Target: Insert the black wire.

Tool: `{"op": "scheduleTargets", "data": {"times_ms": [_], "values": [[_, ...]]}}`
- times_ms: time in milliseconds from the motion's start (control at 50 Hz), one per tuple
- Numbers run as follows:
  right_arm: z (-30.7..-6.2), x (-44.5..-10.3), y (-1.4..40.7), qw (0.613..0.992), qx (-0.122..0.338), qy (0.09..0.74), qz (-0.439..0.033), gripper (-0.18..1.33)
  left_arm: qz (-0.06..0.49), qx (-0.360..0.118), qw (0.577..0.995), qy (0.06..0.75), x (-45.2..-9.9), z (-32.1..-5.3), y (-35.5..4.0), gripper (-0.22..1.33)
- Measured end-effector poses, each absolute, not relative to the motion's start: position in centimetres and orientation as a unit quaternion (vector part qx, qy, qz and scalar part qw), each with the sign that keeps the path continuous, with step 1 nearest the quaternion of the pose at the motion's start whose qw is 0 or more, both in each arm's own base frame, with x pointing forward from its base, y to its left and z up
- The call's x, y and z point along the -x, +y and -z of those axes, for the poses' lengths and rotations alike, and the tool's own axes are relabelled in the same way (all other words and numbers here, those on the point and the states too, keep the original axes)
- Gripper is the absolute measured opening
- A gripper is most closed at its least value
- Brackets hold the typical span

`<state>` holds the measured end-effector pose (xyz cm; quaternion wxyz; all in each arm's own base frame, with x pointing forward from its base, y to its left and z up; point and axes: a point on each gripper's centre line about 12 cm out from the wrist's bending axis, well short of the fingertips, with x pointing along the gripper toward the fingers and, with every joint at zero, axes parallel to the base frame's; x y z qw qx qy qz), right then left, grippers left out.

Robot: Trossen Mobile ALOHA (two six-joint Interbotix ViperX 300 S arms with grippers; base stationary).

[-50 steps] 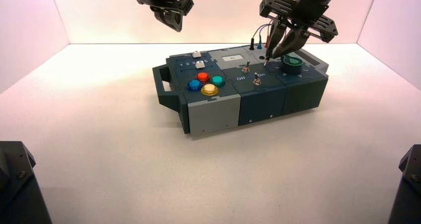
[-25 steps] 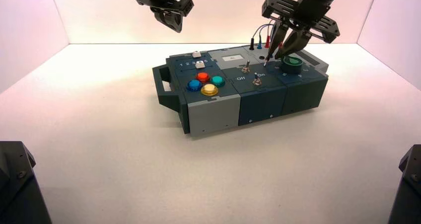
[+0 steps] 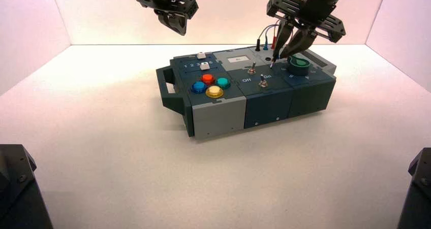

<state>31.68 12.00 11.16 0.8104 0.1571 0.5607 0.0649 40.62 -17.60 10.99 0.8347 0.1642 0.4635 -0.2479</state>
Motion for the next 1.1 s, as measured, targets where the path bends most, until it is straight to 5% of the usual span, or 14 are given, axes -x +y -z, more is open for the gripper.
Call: {"op": "scheduleTargets", "data": {"times_ms": [1100], "values": [[-10.0,-32.3,12.2,0.803,-0.155,0.572,-0.061,0.49,0.248,-0.164,0.835,0.463,-40.9,-10.8,-17.7,-0.16]]}}
